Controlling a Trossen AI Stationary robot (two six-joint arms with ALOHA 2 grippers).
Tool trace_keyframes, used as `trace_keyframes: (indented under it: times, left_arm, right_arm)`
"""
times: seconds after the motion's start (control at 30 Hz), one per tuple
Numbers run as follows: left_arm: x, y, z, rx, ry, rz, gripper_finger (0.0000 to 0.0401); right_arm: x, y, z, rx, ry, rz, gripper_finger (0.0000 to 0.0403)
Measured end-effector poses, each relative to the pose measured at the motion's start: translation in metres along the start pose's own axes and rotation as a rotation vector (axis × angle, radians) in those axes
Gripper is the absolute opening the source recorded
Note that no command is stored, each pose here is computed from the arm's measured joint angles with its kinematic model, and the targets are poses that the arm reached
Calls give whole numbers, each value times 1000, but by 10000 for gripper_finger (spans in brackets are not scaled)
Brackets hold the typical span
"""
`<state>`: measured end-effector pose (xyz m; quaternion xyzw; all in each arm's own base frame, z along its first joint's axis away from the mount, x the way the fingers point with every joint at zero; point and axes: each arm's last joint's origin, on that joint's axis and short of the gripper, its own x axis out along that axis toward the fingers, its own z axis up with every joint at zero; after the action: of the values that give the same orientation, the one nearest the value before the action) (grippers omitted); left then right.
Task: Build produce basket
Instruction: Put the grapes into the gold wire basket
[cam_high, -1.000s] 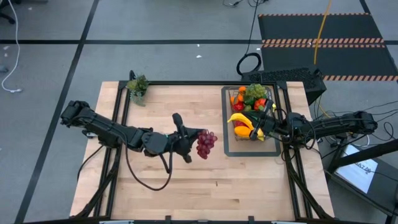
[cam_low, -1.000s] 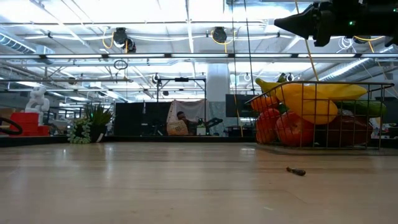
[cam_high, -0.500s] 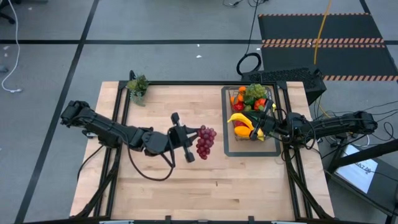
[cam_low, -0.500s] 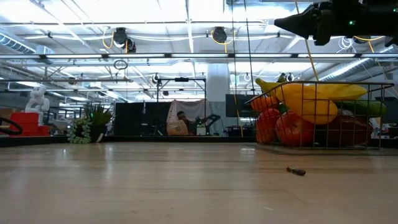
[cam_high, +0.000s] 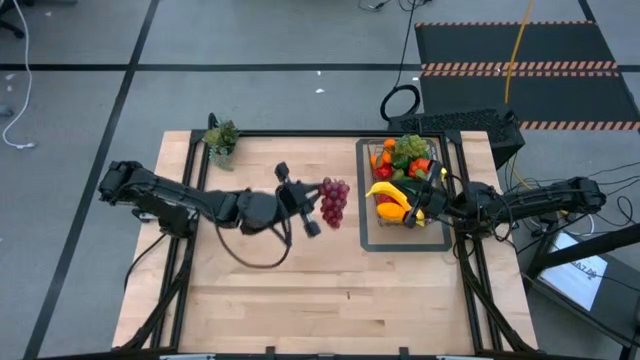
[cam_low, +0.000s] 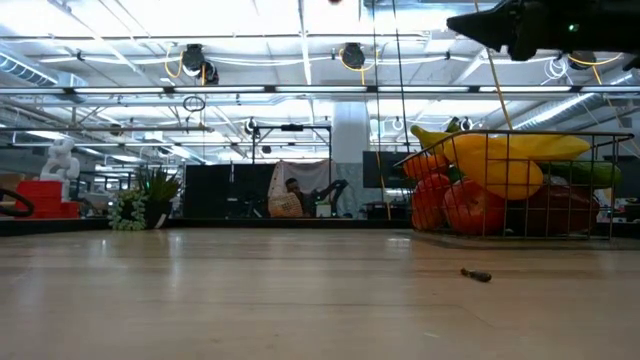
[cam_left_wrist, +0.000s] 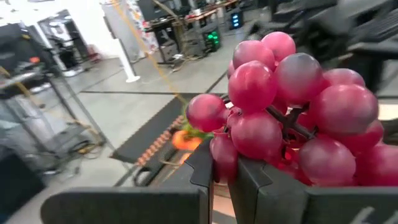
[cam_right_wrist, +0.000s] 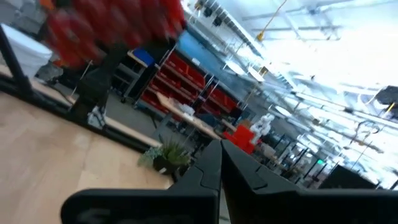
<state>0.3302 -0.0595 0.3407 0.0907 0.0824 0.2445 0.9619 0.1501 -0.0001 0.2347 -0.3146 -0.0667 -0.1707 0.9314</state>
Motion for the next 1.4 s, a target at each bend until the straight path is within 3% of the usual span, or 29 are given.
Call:
trace_keyframes:
  times: [0.33,0.57,0.77,1.03,1.4]
  left_arm:
    - [53,38,14,143,16,51,31]
    - [96,35,27,193,83,71,31]
    - [134,19,24,259,94,42,31]
    - [186,-2,2,217,109,5,31]
    - [228,-31,-40,-17,124,-59,31]
  right_arm:
    - [-13,-9,13,-149,30,-161,0]
    - [-21,-23,30,-182,-101,-286,0]
    - [-26,-26,35,-260,-131,-310,0]
    - [-28,-26,39,-307,-151,-322,0]
    - [-29,-25,41,-326,-163,-322,0]
